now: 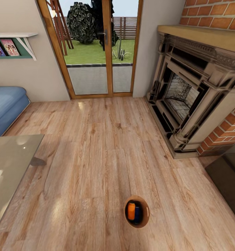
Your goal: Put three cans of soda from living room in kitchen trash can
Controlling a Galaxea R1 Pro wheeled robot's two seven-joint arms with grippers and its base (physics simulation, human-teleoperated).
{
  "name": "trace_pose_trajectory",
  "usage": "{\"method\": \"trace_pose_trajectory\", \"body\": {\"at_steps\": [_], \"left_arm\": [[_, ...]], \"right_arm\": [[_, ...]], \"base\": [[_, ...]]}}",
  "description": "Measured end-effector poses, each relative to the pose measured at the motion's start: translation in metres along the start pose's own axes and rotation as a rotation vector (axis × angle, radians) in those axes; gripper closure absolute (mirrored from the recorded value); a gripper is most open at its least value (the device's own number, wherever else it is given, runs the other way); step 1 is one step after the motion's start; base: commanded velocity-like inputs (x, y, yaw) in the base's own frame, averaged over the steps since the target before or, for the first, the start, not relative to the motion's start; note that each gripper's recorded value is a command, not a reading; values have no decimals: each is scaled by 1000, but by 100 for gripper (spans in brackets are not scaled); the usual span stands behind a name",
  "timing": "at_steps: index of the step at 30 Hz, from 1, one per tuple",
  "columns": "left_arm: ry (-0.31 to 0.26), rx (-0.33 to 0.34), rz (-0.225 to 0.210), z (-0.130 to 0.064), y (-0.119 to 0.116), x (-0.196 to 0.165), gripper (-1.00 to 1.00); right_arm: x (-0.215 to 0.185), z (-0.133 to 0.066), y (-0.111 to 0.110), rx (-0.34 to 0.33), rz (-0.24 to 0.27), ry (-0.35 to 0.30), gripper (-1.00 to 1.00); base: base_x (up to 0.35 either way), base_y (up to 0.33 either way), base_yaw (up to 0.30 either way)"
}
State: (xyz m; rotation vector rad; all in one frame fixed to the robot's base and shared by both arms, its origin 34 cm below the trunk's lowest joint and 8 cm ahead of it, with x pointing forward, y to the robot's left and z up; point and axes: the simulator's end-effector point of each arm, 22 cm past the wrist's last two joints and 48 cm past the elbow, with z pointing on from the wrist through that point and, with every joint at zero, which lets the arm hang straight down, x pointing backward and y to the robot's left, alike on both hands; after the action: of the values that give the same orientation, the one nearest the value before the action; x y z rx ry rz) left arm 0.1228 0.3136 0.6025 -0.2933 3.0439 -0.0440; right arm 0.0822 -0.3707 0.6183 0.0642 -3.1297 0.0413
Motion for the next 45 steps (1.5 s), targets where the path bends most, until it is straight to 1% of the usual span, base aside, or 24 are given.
{"method": "trace_pose_trajectory", "body": {"at_steps": [12, 14, 15, 20, 22, 25, 28, 29, 33, 36, 45], "left_arm": [[-1, 0, -1, 0, 0, 0, -100], [0, 0, -1, 0, 0, 0, -100], [0, 0, -1, 0, 0, 0, -100], [0, 0, -1, 0, 0, 0, -100], [1, 0, -1, 0, 0, 0, -100], [1, 0, -1, 0, 0, 0, -100], [1, 0, -1, 0, 0, 0, -100], [1, 0, 0, 0, 0, 0, -100], [1, 0, 0, 0, 0, 0, -100], [1, 0, 0, 0, 0, 0, -100], [1, 0, 0, 0, 0, 0, -100]], "right_arm": [[-1, 0, -3, 9, 6, -3, -100], [-2, 0, -7, 26, 7, -5, -100], [-3, 0, -13, 51, 8, -5, -100], [0, -2, -29, 136, 4, 0, -100], [3, -1, -23, 141, 11, 5, -100], [5, 0, -9, 131, 19, 10, -100], [9, 2, 10, 111, 32, 16, -100], [13, 3, 26, 91, 40, 26, -100], [20, 3, 42, 71, 52, 42, -100], [23, 3, 47, 64, 55, 48, -100], [24, 2, 49, 62, 57, 51, -100]], "base": [[0, 0, 0], [0, 0, 0], [0, 0, 0], [0, 0, 0], [0, 0, 0], [0, 0, 0], [0, 0, 0], [0, 0, 0], [0, 0, 0], [0, 0, 0], [0, 0, 0]]}}
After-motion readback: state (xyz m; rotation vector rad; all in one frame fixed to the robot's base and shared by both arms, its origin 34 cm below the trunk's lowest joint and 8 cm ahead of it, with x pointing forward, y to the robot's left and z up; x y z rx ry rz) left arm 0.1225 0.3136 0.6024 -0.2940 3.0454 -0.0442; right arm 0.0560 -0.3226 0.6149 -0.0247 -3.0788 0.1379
